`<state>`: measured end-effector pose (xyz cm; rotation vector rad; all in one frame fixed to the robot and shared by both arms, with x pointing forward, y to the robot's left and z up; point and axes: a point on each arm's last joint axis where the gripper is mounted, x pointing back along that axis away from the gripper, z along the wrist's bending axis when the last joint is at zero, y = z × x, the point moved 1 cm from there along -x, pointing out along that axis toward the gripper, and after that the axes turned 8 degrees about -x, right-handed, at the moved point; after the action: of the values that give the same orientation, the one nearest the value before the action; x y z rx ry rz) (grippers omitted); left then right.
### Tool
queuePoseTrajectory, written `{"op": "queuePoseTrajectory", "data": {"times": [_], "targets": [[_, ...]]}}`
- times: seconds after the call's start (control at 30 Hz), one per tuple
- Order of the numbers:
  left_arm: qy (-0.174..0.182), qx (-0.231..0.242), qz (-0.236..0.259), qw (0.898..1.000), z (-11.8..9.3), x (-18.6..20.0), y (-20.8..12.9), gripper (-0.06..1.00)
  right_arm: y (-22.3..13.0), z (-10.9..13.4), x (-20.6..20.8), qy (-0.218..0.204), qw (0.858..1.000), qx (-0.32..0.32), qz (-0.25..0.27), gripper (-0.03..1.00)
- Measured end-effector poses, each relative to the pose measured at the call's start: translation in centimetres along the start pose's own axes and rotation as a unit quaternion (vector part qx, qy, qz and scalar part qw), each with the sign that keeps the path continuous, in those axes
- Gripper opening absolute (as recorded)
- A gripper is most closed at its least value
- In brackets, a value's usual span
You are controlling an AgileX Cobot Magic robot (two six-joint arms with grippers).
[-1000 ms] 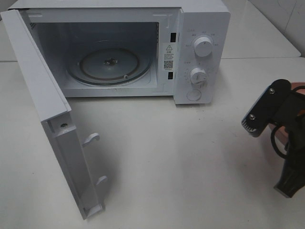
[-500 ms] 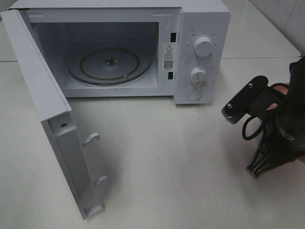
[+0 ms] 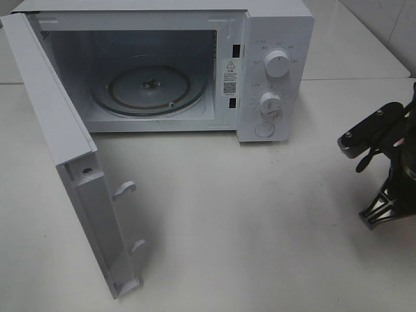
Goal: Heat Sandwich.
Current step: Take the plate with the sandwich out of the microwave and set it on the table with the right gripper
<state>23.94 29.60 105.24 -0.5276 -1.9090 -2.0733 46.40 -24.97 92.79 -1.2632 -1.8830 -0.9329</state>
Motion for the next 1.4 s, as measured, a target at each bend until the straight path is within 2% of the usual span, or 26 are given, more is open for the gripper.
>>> {"op": "queuePoseTrajectory", "data": {"times": [0.13, 0.33, 0.53, 0.87, 1.07, 1.23, 1.4], "targets": [[0.0, 0.0, 0.0, 1.0, 0.0, 0.0, 0.0, 0.97, 0.2, -1.2, -1.2, -0.002, 0.999, -0.036, 0.008, 0.07], [0.0, 0.0, 0.0, 1.0, 0.0, 0.0, 0.0, 0.97, 0.1, -1.7, -2.6, -0.008, 0.998, -0.053, 0.031, 0.07], [0.0, 0.0, 0.0, 1.0, 0.0, 0.0, 0.0, 0.97, 0.0, -1.1, -4.6, -0.003, 0.997, -0.062, 0.056, 0.07], [0.0, 0.0, 0.0, 1.0, 0.0, 0.0, 0.0, 0.97, 0.2, 0.6, -7.3, 0.0, 0.996, -0.059, 0.063, 0.07], [0.0, 0.0, 0.0, 1.0, 0.0, 0.0, 0.0, 0.97, 0.3, 0.6, -7.6, -0.008, 0.997, -0.05, 0.064, 0.08], [0.0, 0.0, 0.0, 1.0, 0.0, 0.0, 0.0, 0.97, 0.3, 0.6, -7.7, -0.011, 0.997, -0.049, 0.066, 0.13], [0.0, 0.0, 0.0, 1.0, 0.0, 0.0, 0.0, 0.97, 0.3, 0.5, -7.6, -0.012, 0.997, -0.05, 0.064, 0.23]]}}
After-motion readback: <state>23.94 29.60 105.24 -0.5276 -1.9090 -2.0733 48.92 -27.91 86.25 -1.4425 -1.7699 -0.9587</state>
